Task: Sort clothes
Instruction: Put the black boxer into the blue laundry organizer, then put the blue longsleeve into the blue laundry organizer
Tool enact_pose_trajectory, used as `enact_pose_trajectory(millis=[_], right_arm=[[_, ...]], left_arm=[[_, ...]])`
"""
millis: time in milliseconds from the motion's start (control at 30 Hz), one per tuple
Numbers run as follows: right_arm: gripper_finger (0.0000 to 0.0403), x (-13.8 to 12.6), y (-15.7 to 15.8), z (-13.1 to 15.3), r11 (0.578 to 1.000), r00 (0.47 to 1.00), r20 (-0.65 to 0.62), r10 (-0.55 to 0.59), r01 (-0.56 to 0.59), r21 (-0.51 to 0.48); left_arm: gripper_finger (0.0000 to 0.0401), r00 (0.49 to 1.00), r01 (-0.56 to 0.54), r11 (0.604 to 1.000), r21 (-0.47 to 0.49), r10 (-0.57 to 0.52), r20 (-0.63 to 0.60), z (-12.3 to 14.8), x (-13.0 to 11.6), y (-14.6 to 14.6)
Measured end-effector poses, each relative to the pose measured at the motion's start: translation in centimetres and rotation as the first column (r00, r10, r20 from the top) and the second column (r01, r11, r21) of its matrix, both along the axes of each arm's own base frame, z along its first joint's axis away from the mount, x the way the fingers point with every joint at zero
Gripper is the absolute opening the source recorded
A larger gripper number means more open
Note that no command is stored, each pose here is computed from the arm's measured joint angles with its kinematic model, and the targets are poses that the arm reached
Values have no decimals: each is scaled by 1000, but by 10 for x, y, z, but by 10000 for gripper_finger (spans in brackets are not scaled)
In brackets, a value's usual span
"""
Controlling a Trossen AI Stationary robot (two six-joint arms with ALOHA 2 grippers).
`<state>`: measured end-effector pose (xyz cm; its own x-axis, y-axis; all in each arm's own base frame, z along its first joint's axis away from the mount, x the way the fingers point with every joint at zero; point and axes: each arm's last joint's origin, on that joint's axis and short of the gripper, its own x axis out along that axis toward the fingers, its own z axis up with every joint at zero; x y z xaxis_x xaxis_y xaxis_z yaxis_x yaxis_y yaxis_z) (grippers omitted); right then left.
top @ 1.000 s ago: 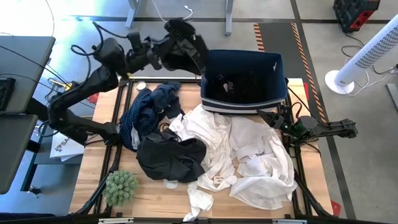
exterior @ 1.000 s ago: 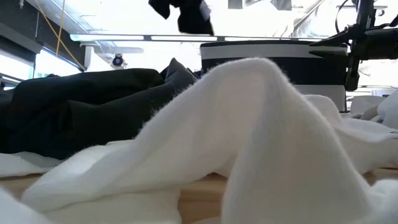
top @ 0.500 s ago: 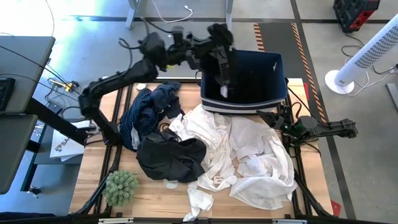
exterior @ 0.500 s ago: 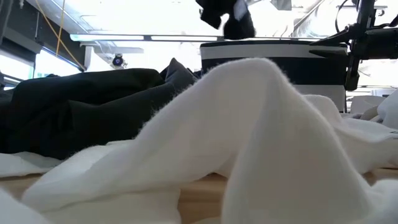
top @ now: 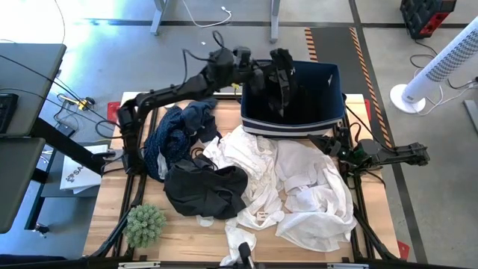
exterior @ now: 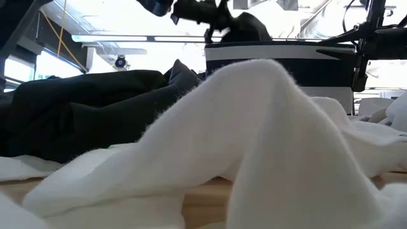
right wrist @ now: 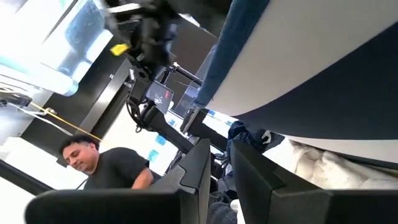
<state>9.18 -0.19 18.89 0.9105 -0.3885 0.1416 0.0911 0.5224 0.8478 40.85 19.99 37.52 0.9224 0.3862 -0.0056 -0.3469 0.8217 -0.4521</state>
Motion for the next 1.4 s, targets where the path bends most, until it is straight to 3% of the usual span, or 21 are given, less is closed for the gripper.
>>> enact_pose_trajectory(millis=[167,400,500,667,767,867,967,1067,1200,1300,1400], right_arm=[[59,0,0,0,1000,1000,0,1,-1,0],[59,0,0,0,1000,1000,0,1,-1,-1],[59,0,0,0,1000,1000,-2,0,0,-5],[59,0,0,0,1000,1000,-4,-5,5,-7],[59,0,0,-1,1000,1000,-10,-7,7,-8],[59,0,0,-3,1000,999,-35,-8,8,-11],[59,1,0,-4,1000,999,-48,-9,8,-13],[59,1,0,-4,1000,999,-50,-11,11,-13],[59,1,0,-5,1000,999,-52,-11,10,-13],[59,1,0,-5,1000,999,-50,-11,10,-9],[59,1,0,-4,1000,999,-48,-10,10,-6]], left_arm=[[66,988,-24,998,-62,15,-153,-22,3,2],[167,989,59,995,-85,-69,-131,-5,-7,-9],[180,984,85,991,-101,-99,-148,10,-20,-17],[176,946,36,993,-115,-71,-317,28,-52,-42],[165,881,-66,994,-92,15,-474,31,-73,-62],[157,781,-204,977,-66,122,-612,26,-92,-81],[155,677,-336,938,-88,176,-714,11,-112,-93],[162,556,-485,869,-97,220,-802,-13,-133,-97],[185,428,-577,810,-103,193,-883,-42,-153,-90],[213,361,-610,787,-88,177,-916,-59,-163,-71],[242,328,-632,770,-91,159,-931,-71,-170,-48]])
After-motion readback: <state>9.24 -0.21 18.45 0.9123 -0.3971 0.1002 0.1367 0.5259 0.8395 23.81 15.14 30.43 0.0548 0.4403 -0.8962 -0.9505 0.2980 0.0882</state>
